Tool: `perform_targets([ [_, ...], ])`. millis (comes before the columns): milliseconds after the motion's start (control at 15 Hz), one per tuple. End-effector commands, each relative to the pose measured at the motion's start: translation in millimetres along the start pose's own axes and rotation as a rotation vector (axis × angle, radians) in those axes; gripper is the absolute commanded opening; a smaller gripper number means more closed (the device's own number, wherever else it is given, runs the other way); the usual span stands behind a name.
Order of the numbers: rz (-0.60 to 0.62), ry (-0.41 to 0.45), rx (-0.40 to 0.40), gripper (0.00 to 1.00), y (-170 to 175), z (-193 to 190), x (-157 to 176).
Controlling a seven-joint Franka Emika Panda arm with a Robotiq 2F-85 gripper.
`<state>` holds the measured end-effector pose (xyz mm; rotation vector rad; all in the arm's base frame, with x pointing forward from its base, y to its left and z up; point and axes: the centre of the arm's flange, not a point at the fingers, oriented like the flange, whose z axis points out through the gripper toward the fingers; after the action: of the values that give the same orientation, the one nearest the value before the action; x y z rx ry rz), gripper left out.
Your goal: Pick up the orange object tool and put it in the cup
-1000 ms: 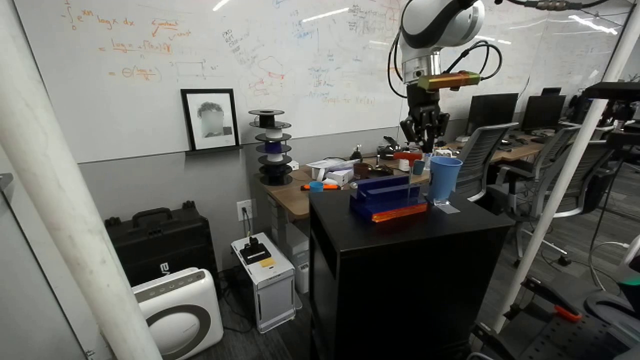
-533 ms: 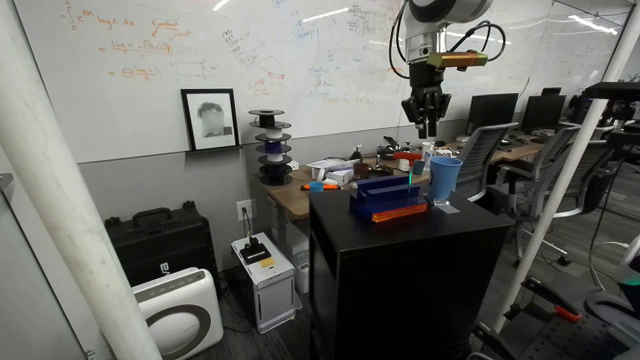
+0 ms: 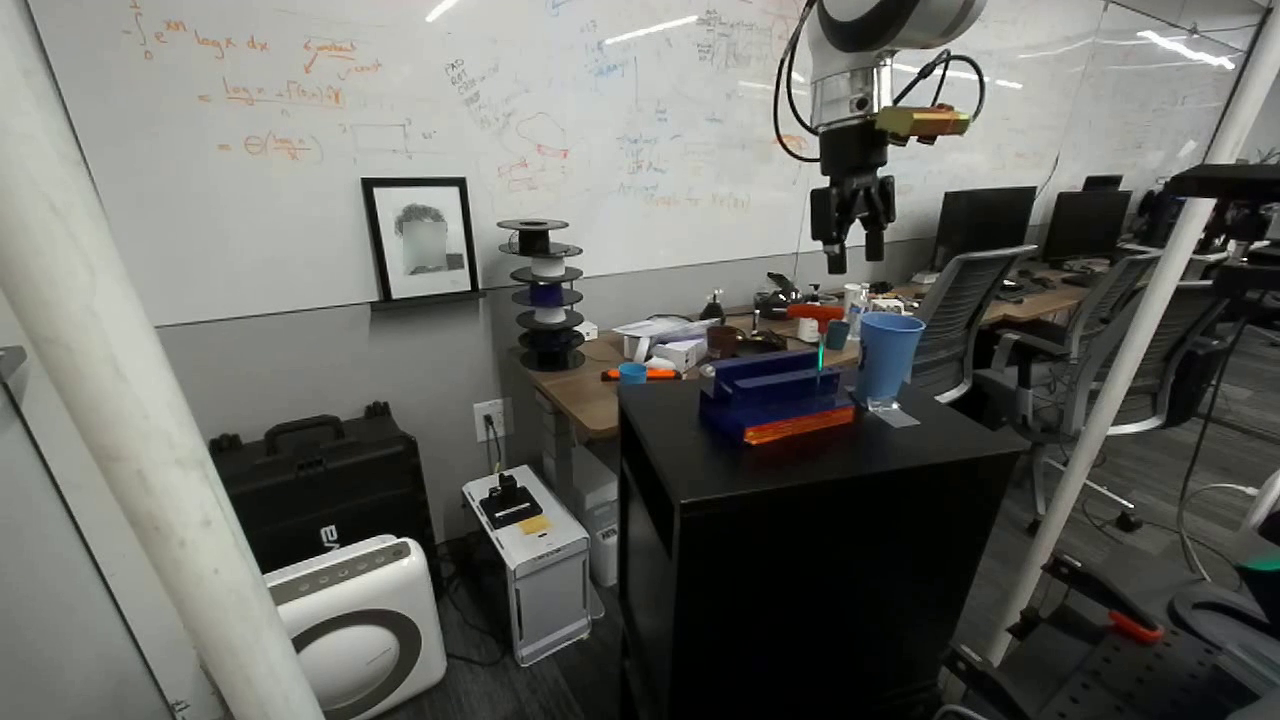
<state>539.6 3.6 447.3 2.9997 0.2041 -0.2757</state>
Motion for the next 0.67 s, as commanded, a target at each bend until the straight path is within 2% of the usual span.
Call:
perform_targets([
  [0, -0.090, -0.002, -0.009, 1.00, 2, 18, 13],
  [533, -0.123, 0.024, -0.007, 1.00, 21, 62, 37],
  [600, -0.131, 0.024, -0.003, 0.75, 21, 66, 39],
])
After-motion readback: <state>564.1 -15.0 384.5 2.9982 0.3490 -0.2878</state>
